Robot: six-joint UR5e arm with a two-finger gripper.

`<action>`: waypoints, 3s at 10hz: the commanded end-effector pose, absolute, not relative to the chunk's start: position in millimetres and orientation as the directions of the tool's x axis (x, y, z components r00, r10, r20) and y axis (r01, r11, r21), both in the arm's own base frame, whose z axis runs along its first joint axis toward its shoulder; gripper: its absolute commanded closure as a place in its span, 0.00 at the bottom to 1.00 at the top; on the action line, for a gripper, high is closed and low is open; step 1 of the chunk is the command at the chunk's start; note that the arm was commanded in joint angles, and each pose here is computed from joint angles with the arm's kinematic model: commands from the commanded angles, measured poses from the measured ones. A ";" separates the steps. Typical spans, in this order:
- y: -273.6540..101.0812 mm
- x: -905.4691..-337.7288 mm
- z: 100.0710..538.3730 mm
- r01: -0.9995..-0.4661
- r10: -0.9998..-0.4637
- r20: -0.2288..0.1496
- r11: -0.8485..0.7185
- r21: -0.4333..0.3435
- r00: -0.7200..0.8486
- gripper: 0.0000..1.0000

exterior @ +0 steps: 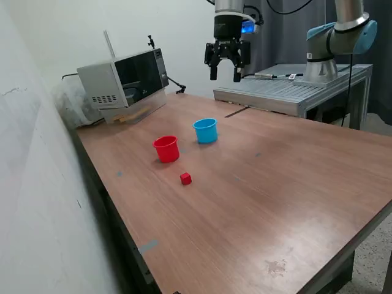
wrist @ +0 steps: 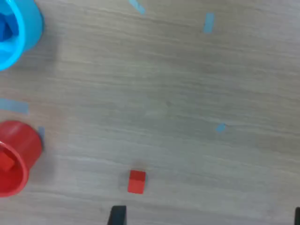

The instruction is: Place red objects in the red bin, and blue objects in the blue bin.

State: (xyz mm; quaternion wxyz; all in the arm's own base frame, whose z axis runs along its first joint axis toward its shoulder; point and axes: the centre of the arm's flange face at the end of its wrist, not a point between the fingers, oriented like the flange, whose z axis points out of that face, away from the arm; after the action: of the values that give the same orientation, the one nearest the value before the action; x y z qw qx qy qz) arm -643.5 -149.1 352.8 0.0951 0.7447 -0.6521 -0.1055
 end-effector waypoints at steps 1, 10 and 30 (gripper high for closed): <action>-150.5 -673.8 348.2 -0.947 -0.991 -0.026 -0.130 0.295 0.129 0.00; -134.3 -825.6 187.8 -0.969 -0.998 -0.017 -0.058 0.241 0.056 0.00; -104.9 -829.5 200.0 -0.966 -1.000 -0.019 -0.026 0.255 0.021 1.00</action>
State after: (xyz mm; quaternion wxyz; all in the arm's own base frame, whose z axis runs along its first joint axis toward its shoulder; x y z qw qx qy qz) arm -836.0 -103.9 160.9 0.0730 0.7107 -0.6947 -0.0834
